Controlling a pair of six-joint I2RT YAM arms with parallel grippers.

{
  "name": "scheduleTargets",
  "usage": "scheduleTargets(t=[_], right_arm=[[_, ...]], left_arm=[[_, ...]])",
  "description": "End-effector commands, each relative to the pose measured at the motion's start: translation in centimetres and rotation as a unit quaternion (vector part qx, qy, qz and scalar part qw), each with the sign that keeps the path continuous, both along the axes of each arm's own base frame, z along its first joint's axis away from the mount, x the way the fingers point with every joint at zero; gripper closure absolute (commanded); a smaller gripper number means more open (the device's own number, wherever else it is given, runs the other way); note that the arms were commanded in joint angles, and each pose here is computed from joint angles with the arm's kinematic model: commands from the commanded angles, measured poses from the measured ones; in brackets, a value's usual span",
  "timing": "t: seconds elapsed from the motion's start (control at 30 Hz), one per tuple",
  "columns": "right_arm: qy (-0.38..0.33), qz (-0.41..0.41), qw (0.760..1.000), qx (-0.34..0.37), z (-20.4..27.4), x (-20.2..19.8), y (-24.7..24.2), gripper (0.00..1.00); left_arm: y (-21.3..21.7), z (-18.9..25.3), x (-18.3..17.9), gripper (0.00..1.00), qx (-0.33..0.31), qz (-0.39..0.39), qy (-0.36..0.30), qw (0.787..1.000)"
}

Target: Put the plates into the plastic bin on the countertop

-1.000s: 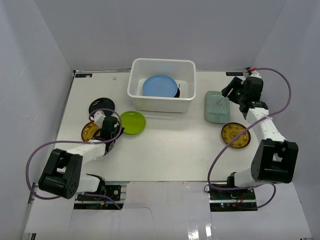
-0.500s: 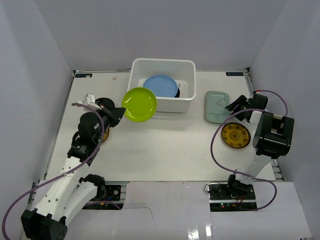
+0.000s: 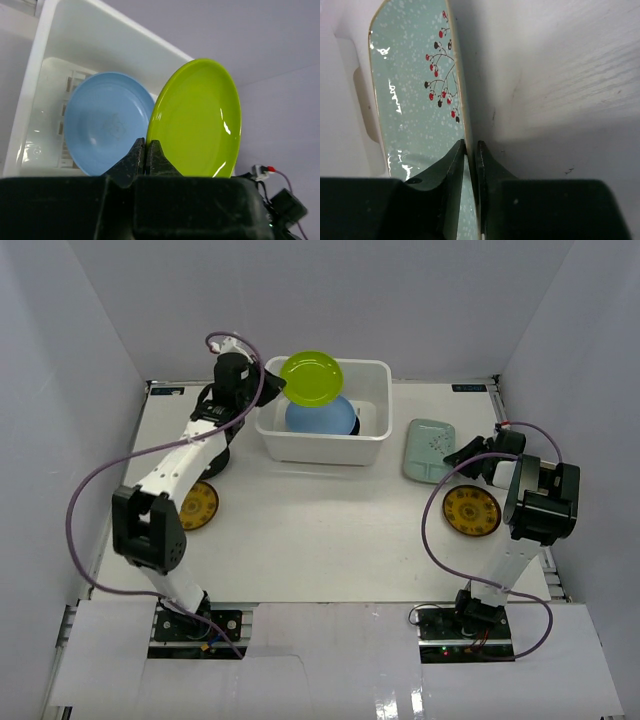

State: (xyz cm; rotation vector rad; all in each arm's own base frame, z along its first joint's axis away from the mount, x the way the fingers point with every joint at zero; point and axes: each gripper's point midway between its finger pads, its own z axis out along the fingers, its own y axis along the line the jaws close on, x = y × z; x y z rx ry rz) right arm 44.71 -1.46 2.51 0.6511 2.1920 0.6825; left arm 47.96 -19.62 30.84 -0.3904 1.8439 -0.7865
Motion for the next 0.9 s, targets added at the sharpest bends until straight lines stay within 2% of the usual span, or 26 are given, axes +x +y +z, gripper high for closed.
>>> scheduleTargets(t=[0.0, 0.07, 0.1, 0.2, 0.23, 0.27, 0.43, 0.47, 0.5, 0.57, 0.6, 0.73, 0.87], right_arm=[[-0.031, 0.006, 0.999, 0.011, 1.5, 1.5, 0.3, 0.83], [-0.042, -0.001, 0.999, 0.011, 2.5, 1.5, 0.3, 0.92], [-0.051, -0.004, 0.999, 0.009, 3.2, 1.7, 0.2, 0.92], [-0.086, -0.019, 0.996, -0.001, 6.6, 1.9, -0.4, 0.92], [-0.108, -0.027, 0.994, -0.007, 8.7, 2.0, -0.8, 0.92], [-0.121, -0.035, 0.992, -0.005, 10.1, 2.1, -1.0, 0.92], [-0.212, -0.047, 0.976, -0.009, 19.1, 1.8, -0.8, 0.92], [-0.226, -0.046, 0.973, -0.011, 20.5, 1.7, -0.6, 0.92], [-0.249, -0.044, 0.967, -0.016, 22.7, 1.2, -0.1, 0.92], [-0.27, -0.041, 0.962, -0.025, 24.9, 0.8, 0.4, 0.92], [-0.288, -0.037, 0.956, -0.028, 26.6, 0.3, 1.0, 0.92], [-0.335, -0.024, 0.941, -0.047, 31.6, -0.4, 2.5, 0.92], [-0.366, 0.03, 0.929, -0.038, 35.3, 0.1, 6.9, 0.92]], left_arm=[[-1.5, -0.5, 2.0, 1.0, 0.016, -0.023, 0.018, 0.999], [-2.1, -3.2, 3.7, 1.0, 0.026, -0.025, 0.043, 0.998], [-2.4, -2.6, 4.3, 1.0, 0.025, -0.025, 0.037, 0.999], [-3.9, -5.2, 5.8, 1.0, 0.035, -0.044, 0.055, 0.997], [-4.6, -4.4, 6.4, 1.0, 0.036, -0.049, 0.042, 0.997], [-5.6, -6.0, 6.8, 1.0, 0.049, -0.057, 0.05, 0.996], [-7.6, -7.1, 8.3, 0.99, 0.053, -0.071, 0.058, 0.994], [-7.7, -7.5, 8.4, 0.93, 0.053, -0.072, 0.061, 0.994], [-7.7, -7.9, 8.5, 0.75, 0.054, -0.07, 0.065, 0.994], [-7.7, -8.1, 8.6, 0.57, 0.058, -0.069, 0.064, 0.994], [-7.6, -7.9, 8.6, 0.37, 0.059, -0.068, 0.062, 0.994], [-7.2, -6.6, 8.4, 0.19, 0.07, -0.065, 0.044, 0.994], [-5.8, -3.0, 8.9, 0.19, 0.076, -0.056, 0.021, 0.995]])
